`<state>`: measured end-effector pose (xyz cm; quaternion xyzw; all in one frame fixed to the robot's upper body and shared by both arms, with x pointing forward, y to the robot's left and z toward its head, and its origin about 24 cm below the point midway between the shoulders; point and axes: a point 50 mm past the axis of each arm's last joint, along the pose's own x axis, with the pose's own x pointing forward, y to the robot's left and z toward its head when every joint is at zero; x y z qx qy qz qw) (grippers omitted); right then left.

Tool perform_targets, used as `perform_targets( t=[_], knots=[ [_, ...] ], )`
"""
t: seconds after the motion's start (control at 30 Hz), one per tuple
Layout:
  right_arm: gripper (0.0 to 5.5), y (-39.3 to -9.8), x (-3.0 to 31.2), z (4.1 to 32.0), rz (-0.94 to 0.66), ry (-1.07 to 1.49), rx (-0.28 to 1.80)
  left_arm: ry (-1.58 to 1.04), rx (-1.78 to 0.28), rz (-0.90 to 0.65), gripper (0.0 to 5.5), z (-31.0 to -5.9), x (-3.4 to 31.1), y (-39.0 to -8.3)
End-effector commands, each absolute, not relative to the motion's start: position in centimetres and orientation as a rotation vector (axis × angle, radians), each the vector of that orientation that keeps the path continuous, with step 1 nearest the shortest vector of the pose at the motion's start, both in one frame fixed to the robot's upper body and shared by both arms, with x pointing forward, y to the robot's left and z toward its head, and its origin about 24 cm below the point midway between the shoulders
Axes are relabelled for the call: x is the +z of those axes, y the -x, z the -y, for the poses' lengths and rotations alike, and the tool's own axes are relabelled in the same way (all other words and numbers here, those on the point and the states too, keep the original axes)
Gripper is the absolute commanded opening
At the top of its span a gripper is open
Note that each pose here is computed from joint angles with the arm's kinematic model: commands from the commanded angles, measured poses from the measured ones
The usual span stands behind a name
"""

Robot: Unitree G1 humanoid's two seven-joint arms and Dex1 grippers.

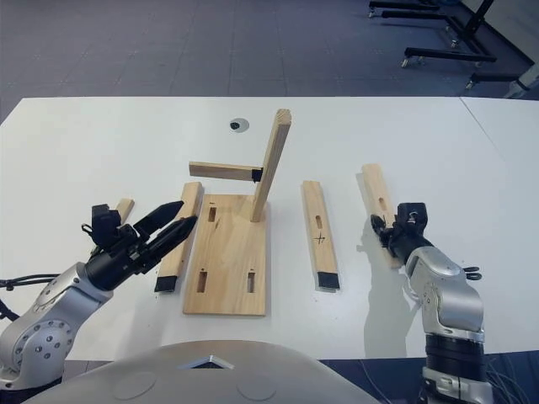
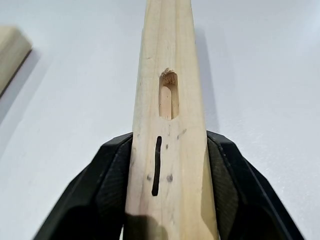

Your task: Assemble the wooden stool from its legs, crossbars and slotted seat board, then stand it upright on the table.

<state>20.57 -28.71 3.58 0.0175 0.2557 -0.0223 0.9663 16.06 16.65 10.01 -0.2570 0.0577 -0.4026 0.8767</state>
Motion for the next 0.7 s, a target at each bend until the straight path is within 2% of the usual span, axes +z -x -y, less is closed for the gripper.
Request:
perform_targets(
  t=[0.03,0.2,0.33,0.43,0.53,0.7],
  knots=[
    [2.03,-24.7,10.0,29.1,-0.116,-0.144,0.008,0.557,-0.885,-0.016,3.62,-17.1,11.8,-17.6],
    [2.03,-26.3,17.6,28.0,0.224,-0.187,0.257,0.607,-0.953,0.085,3.62,-17.2,14.2,-18.9],
    [2.03,-24.4,23.0,24.8,0.380,-0.244,0.713,0.744,-1.085,0.160,3.62,-17.1,16.7,-19.0],
    [2.03,-22.6,24.7,22.7,0.363,-0.272,0.997,0.834,-1.187,0.178,3.62,-17.1,18.2,-19.1],
    [2.03,-21.4,24.5,19.9,0.264,-0.238,1.249,0.858,-1.311,0.106,3.62,-16.3,18.9,-19.2],
    [2.03,-20.9,23.2,16.0,0.170,-0.224,1.461,0.747,-1.380,-0.028,3.62,-14.6,18.4,-20.2]
  ],
)
